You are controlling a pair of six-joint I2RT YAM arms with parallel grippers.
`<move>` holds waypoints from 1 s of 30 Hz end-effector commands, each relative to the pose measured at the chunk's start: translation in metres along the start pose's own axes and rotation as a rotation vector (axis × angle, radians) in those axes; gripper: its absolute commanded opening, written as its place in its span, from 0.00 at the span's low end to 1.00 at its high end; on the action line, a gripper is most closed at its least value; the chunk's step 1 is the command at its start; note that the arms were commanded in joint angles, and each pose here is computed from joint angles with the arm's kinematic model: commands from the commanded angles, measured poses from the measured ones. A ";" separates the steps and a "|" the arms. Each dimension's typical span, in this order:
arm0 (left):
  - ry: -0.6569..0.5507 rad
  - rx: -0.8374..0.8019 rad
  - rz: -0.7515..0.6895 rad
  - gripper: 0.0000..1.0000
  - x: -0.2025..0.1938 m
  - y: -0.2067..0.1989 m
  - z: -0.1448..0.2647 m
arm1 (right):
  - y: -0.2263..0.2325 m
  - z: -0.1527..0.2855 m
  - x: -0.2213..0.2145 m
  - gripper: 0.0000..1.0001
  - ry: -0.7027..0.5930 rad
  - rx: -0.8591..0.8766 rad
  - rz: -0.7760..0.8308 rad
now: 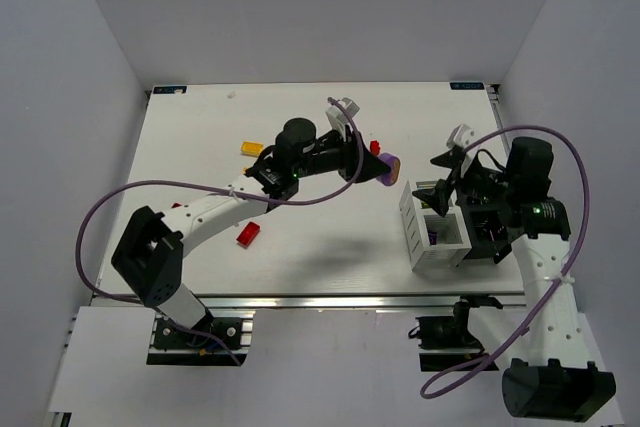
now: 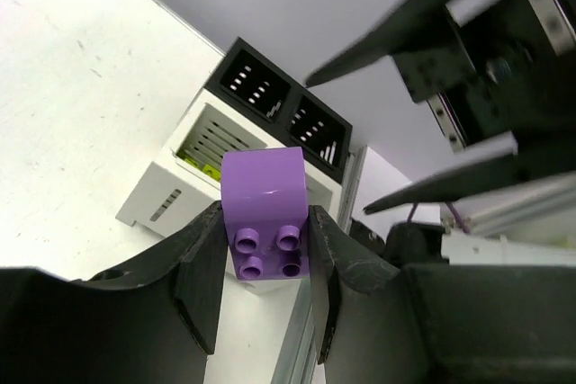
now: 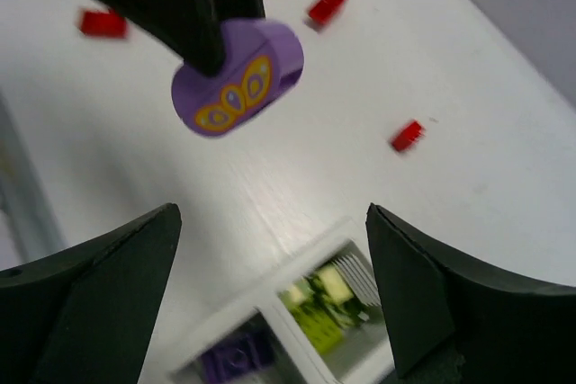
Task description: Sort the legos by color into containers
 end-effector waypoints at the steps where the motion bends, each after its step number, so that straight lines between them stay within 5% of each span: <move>1: 0.022 -0.130 -0.107 0.00 0.001 -0.026 0.022 | 0.001 -0.005 0.046 0.88 -0.202 0.136 -0.241; 5: 0.065 -0.234 -0.167 0.00 -0.005 -0.039 0.041 | 0.003 -0.015 0.058 0.64 -0.300 0.394 -0.467; 12: 0.090 -0.353 -0.254 0.00 -0.008 -0.054 0.058 | 0.015 -0.009 0.069 0.81 -0.397 0.514 -0.376; 30: 0.109 -0.457 -0.203 0.00 -0.005 -0.065 0.045 | 0.032 -0.034 0.070 0.78 -0.382 0.559 -0.343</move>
Point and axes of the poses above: each gripper's point midway between its finger pads, its own z axis back along the fingers, its own y axis along the line the jaws close on, x = y × z, the point moved 4 cm from there along z, back along the fingers, and after that the axes turned 13 degrees about z, right-handed, at the moved point
